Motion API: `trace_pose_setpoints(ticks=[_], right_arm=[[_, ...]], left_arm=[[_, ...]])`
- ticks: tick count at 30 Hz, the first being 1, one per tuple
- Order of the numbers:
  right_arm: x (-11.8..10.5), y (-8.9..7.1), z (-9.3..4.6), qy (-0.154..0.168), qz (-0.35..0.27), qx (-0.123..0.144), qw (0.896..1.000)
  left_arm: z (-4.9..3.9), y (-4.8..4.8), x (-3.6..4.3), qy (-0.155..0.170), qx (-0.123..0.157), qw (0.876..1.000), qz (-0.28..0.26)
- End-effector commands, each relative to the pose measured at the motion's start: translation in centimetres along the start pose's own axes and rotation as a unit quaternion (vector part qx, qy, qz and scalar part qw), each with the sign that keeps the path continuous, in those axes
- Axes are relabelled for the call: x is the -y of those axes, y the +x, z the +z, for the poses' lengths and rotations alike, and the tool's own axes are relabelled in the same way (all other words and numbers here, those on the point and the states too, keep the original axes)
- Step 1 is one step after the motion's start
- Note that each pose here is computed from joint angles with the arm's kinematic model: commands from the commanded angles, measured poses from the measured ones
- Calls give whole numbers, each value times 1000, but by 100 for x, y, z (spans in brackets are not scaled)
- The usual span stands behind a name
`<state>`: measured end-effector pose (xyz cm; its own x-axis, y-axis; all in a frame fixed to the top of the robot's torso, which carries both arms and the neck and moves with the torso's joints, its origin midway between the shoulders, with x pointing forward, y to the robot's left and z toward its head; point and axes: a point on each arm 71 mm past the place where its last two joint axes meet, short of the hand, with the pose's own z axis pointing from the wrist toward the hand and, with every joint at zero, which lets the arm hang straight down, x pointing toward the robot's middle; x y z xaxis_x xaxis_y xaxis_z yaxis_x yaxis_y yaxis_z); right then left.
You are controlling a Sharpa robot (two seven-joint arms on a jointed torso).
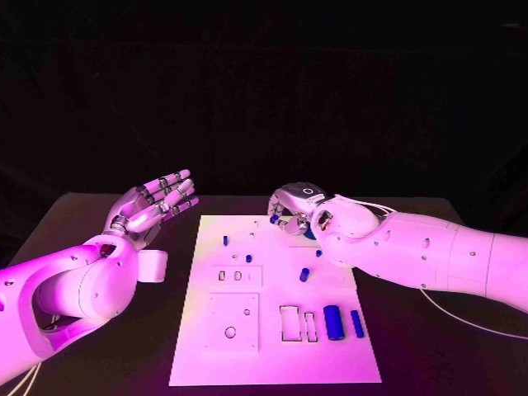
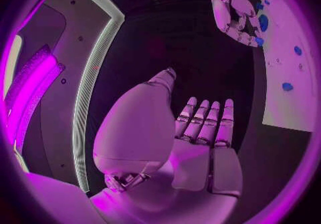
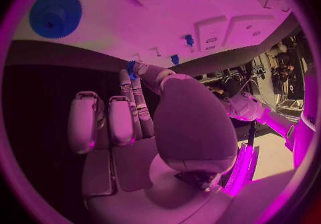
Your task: Assemble the parts on the task board
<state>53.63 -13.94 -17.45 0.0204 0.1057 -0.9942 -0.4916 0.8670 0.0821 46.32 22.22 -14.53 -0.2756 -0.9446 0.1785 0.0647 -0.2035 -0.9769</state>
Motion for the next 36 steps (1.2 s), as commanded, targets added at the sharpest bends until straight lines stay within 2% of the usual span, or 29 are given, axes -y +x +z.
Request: trace_pose_setpoints(ticks=[1, 7, 15, 32, 36], right_arm=[[-30, -6, 58, 1, -2, 9, 1000], [-104, 56, 173, -1, -2, -4, 1000], [-132, 142, 257, 3, -1, -16, 1000], [-146, 200, 339, 8, 2, -23, 1000], [-153, 190, 350, 10, 2, -19, 1000]], left_arm=[[10, 28, 14, 6, -4, 1000, -4], [17, 42, 9, 5, -6, 1000, -5], [22, 48, 5, 5, -7, 1000, -5], [41, 59, 2, 5, -7, 1000, -6], [54, 67, 39, 8, -9, 1000, -5]])
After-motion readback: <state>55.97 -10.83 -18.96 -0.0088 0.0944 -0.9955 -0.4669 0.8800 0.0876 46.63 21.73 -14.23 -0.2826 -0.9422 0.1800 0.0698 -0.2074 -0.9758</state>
